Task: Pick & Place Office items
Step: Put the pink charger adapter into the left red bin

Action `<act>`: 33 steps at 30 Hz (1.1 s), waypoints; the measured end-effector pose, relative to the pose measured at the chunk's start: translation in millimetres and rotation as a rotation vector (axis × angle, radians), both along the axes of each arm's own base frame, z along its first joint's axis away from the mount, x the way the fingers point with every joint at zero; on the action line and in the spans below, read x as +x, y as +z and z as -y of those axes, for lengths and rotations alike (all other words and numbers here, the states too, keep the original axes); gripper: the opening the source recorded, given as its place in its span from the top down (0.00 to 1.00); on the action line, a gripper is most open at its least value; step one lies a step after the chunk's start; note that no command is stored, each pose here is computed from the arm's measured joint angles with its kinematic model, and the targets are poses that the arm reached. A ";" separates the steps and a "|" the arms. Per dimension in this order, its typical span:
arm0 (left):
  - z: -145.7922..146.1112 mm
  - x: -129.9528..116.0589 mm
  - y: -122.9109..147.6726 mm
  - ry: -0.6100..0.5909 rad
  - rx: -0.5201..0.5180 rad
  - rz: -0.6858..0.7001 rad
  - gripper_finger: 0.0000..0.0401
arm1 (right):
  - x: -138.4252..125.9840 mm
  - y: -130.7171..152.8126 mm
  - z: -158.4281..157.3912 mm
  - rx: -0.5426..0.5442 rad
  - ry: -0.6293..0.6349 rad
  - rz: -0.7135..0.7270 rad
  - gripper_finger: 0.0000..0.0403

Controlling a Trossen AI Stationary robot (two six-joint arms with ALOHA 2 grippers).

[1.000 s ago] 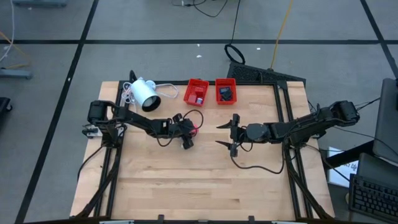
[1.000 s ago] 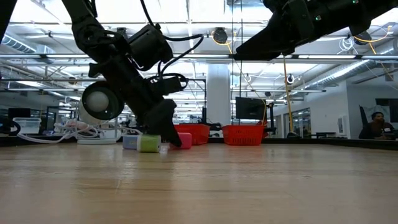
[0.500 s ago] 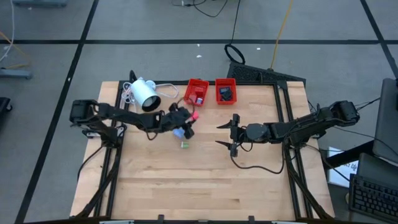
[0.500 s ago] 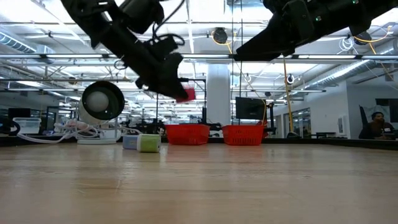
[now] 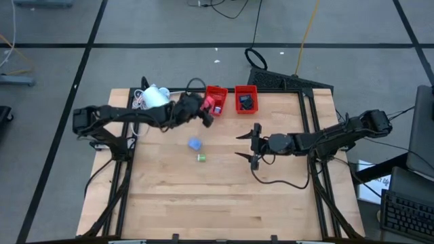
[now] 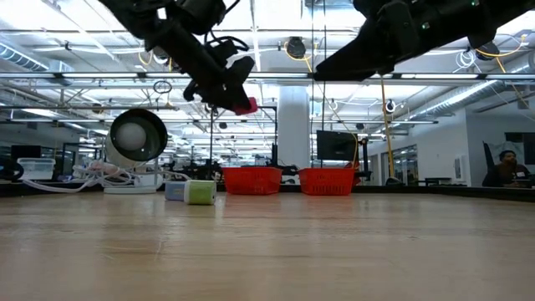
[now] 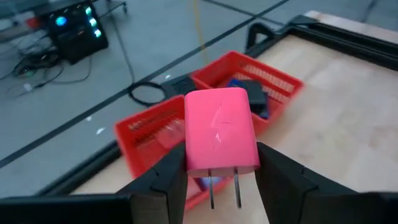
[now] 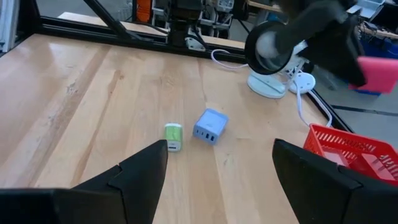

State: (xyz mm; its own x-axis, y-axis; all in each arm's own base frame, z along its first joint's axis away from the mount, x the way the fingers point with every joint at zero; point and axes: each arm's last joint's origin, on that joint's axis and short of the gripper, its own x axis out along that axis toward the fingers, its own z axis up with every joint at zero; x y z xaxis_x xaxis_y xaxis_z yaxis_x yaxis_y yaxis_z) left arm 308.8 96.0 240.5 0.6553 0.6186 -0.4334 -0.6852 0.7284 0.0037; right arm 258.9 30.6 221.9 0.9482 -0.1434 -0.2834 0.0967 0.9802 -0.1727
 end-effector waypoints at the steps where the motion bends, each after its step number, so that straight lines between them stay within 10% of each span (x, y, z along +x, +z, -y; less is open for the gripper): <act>1: -6.1 0.8 4.7 0.019 -0.004 -0.002 0.62 | 0.1 0.0 0.9 0.000 -0.003 0.000 0.31; 10: -58.4 4.7 16.1 0.169 -0.070 0.053 0.62 | 0.4 -0.5 5.0 -0.001 -0.019 -0.006 0.31; 33: -112.5 21.0 -79.7 0.324 -0.262 0.037 0.62 | 0.4 -0.5 5.0 -0.001 -0.019 -0.006 0.31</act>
State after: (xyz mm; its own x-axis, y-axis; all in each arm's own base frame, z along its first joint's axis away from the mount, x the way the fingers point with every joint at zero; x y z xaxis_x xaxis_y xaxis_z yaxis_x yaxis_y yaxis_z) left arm 329.8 208.5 160.9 0.4632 0.6673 -0.5832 -0.8751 0.4485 -0.1819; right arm 259.2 25.5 221.4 0.9437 -0.1615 -0.2887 0.1142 0.9781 -0.1740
